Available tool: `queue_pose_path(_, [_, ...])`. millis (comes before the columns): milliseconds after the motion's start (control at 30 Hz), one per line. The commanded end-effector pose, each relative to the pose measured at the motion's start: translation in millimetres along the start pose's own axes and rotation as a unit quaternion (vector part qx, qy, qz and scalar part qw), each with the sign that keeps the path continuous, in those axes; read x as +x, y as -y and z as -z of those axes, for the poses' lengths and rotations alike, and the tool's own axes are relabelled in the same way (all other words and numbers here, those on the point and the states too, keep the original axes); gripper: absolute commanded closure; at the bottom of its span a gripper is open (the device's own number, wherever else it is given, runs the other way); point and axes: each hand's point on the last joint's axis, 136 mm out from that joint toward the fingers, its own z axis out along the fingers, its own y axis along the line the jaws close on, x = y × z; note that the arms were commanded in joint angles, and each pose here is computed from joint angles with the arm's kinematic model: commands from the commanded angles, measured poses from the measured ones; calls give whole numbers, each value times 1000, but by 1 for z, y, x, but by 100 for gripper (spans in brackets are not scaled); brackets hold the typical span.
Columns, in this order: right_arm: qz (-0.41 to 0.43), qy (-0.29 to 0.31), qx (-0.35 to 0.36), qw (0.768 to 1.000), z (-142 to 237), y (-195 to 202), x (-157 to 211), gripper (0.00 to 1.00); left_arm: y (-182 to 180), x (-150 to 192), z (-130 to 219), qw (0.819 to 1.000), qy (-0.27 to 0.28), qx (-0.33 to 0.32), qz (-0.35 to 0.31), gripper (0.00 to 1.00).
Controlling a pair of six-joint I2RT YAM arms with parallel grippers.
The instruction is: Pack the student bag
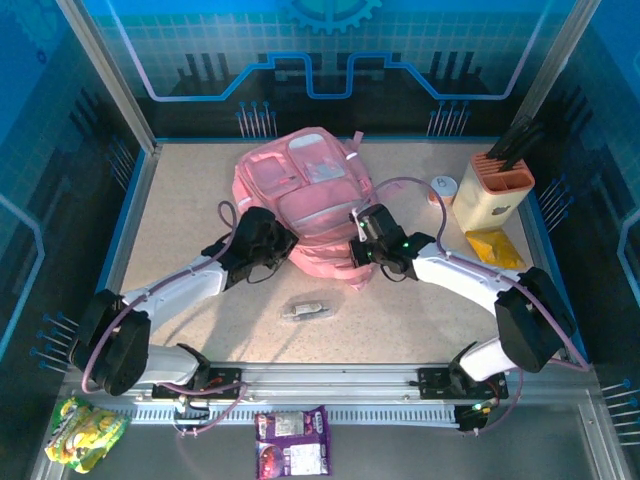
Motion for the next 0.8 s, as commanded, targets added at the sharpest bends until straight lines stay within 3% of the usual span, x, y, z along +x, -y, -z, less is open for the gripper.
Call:
queue_pose_path(0, [56,-45,66,995,16,24,18,100,7,-64,23,997,63,-5,-54,100])
queue_pose_path(233, [62,-58,-118,989,13,-95,22,100,9,-111,5,997,16,17,-80,97])
queue_pose_path(300, [43,-63,-132,988,2,-113,15,100,8,-120,3,997,7,18,-80,94])
queue_pose_path(467, [38,-50,-99,993,-14,-117,0,100,4,-117,18,997,9,15,-76,66])
queue_pose_path(533, [47,-59,-86,993,-18,-111,5,100,-4,-108,25,998,15,20,-52,48])
queue_pose_path(767, [48,-87,-90,991,-31,-115,18,100,-13,-57,29,997,26,49,49,45])
